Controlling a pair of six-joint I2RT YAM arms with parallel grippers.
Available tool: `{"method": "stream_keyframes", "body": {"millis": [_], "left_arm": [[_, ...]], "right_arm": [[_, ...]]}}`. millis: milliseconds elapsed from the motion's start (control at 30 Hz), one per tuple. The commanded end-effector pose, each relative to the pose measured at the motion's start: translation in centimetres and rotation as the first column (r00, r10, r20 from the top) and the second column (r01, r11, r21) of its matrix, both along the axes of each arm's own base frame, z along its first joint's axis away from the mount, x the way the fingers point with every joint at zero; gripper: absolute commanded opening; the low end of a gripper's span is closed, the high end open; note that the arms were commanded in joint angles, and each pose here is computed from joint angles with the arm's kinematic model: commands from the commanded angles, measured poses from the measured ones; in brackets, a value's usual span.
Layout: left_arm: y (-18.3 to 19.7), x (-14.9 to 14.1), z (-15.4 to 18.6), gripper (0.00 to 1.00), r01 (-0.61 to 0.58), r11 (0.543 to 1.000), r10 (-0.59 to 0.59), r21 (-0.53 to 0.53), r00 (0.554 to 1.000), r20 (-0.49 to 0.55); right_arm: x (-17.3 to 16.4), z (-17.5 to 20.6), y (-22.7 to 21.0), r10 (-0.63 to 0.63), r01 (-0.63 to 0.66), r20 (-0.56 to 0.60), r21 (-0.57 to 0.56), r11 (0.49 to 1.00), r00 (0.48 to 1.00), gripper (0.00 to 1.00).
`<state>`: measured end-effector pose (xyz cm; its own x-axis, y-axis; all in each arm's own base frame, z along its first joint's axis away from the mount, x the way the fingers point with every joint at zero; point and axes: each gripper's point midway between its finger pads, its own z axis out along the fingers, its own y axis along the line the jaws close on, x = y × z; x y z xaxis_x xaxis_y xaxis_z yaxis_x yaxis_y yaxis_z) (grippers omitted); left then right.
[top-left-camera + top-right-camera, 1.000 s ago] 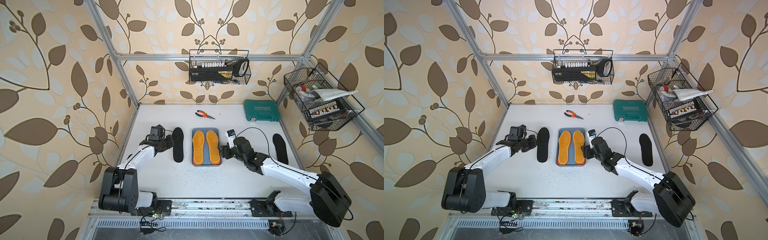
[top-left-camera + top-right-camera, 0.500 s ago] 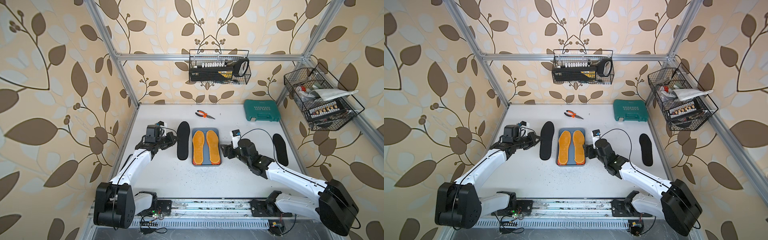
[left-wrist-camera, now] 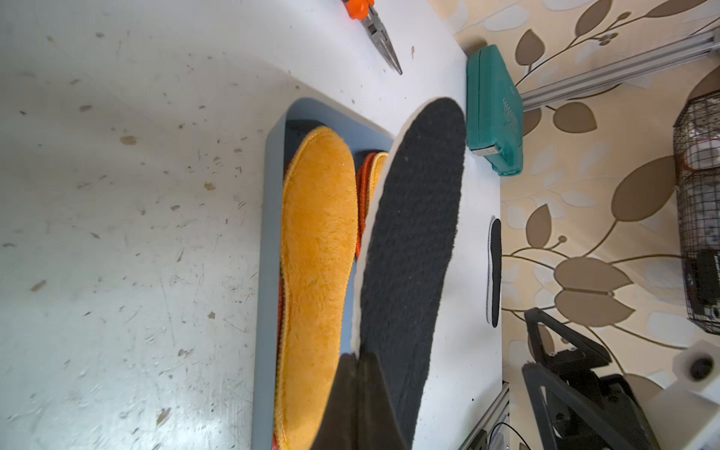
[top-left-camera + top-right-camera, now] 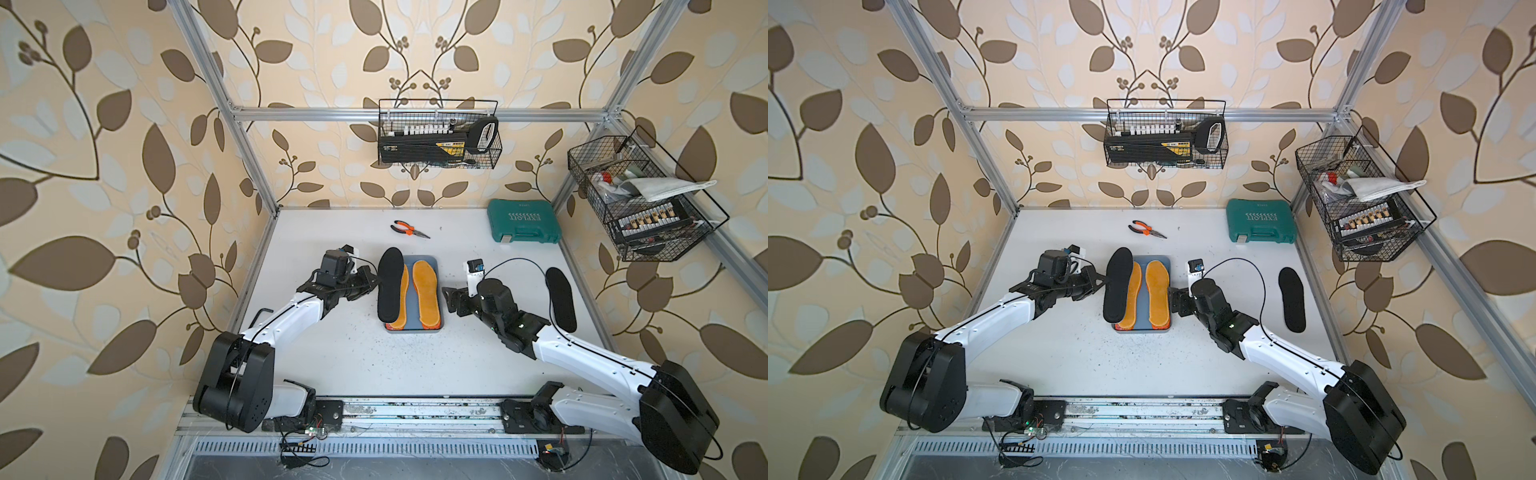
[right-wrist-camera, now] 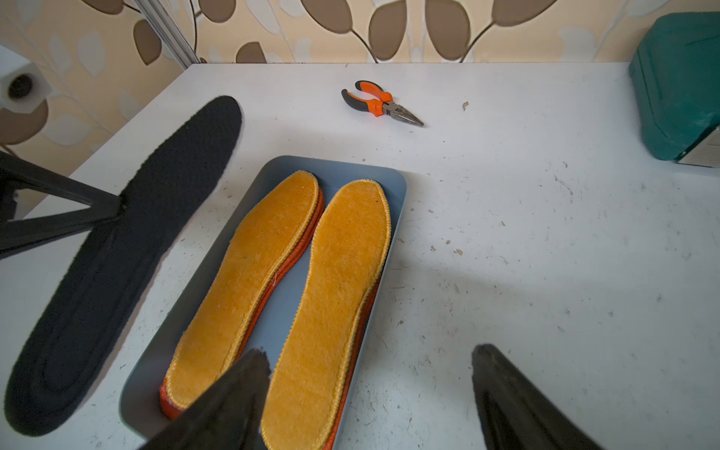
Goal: Put the insoles into the storage box
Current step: Pick up the insole from the center of the board, then place the insole in the storage box.
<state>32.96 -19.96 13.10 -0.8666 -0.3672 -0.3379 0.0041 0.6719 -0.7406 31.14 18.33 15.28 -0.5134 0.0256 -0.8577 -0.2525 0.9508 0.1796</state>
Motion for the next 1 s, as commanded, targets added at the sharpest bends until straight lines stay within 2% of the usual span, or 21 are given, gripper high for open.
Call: {"method": "stream_keyframes", "body": {"millis": [0,433,967], "left_arm": [[-1.0,1.8,0.8,0.00,-0.028,0.999,0.029,-0.021,0.999,0.036],[-1.8,2.2,-3.9,0.00,-0.044,0.998,0.046,0.050,0.998,-0.049],[-2.6,2.4,-5.1,0.00,-0.041,0.998,0.044,0.037,0.996,-0.083]], "right_arm": [[0.1,-0.4,-0.3,-0.020,0.019,-0.004,-0.010,1.000,1.000,0.84],[0.2,-0.7,-0.1,-0.015,0.015,-0.019,-0.019,1.000,1.000,0.84],[0.4,-1.1,0.1,-0.016,0.015,-0.039,-0.032,0.999,0.999,0.84]]}}
